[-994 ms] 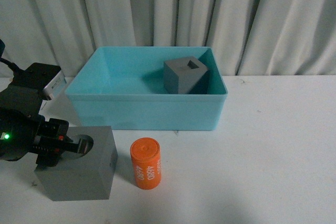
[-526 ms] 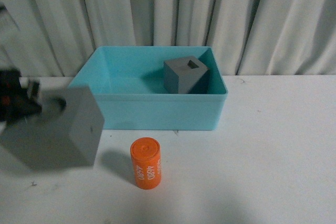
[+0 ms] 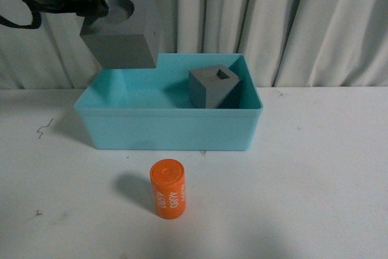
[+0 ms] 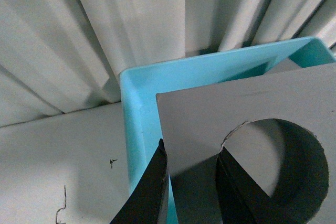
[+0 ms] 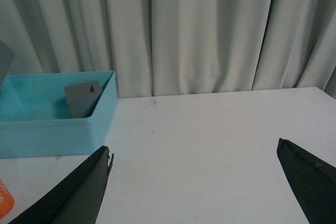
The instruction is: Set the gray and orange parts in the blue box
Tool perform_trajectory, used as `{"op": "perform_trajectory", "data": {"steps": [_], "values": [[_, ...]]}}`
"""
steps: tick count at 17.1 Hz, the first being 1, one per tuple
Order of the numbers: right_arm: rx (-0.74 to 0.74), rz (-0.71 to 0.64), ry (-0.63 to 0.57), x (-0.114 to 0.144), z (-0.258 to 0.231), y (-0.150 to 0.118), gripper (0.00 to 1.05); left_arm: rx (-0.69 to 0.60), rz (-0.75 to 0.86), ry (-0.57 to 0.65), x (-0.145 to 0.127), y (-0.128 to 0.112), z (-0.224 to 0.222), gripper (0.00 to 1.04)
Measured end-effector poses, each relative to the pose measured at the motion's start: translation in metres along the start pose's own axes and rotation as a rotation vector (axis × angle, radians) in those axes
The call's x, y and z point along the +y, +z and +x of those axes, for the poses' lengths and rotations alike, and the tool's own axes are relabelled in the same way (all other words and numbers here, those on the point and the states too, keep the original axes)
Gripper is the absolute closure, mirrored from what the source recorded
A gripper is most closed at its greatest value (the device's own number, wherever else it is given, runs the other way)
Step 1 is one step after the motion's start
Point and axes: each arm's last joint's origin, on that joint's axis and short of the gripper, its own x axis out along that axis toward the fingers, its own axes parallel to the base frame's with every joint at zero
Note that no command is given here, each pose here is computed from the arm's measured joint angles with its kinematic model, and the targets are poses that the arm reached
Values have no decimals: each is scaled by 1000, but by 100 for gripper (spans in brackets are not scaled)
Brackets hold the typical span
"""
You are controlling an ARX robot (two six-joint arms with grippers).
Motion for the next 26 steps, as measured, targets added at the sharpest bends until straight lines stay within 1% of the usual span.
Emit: {"op": "perform_trajectory", "data": {"steps": [1, 2, 4, 7, 9, 11, 16, 17, 20, 23, 24, 25, 26], "values": [[0, 0, 0, 0, 0, 0, 6, -8, 33, 11, -3, -1, 15, 84], [0, 0, 0, 0, 0, 0, 6, 14, 42, 23, -5, -2, 22, 84], [0, 0, 0, 0, 0, 0, 6, 34, 88, 34, -7, -12, 39, 84], [0, 0, 0, 0, 0, 0, 6, 115, 152, 82, -3, -38, 71, 85], [0, 0, 0, 0, 0, 0, 6, 165, 175, 93, -1, -56, 85, 85], [0, 0, 0, 0, 0, 0, 6, 163, 194, 102, 2, -60, 89, 85], [0, 0, 0, 0, 0, 0, 6, 152, 204, 108, 3, -57, 93, 85], [0, 0, 0, 0, 0, 0, 6, 153, 204, 109, 4, -58, 93, 82], [0, 0, 0, 0, 0, 0, 6, 158, 205, 106, 4, -59, 93, 68], [0, 0, 0, 0, 0, 0, 6, 151, 204, 108, 4, -58, 94, 57], [0, 0, 0, 0, 0, 0, 6, 151, 203, 108, 4, -58, 93, 52], [0, 0, 0, 0, 0, 0, 6, 153, 202, 109, 4, -59, 93, 50], [0, 0, 0, 0, 0, 0, 6, 167, 191, 106, 5, -60, 93, 41]]}}
